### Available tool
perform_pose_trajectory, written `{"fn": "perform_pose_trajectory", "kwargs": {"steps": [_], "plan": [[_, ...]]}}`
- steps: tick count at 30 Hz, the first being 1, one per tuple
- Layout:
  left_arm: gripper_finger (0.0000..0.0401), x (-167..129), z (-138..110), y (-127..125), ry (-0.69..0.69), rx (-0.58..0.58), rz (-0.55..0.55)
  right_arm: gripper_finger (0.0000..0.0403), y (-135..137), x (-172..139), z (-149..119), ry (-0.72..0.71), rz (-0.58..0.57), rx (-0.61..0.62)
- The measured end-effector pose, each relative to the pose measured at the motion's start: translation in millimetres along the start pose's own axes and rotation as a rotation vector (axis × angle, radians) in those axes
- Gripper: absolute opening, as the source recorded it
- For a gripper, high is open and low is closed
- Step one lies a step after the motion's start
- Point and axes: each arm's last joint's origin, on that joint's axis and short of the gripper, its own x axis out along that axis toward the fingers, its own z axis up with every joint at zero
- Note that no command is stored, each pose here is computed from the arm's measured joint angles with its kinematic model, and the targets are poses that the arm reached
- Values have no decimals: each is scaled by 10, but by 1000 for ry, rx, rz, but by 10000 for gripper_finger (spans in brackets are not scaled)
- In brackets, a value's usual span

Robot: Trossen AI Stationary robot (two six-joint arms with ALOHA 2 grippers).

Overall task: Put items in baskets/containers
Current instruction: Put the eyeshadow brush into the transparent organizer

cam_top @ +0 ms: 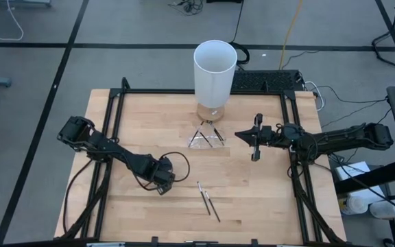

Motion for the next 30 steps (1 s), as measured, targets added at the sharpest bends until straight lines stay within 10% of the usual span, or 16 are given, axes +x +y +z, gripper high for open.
{"fn": "perform_pose_trajectory", "kwargs": {"steps": [30], "plan": [[7,-214,154,-162,-27,58,2,0,-1,1,15,-15,-1,-17]]}}
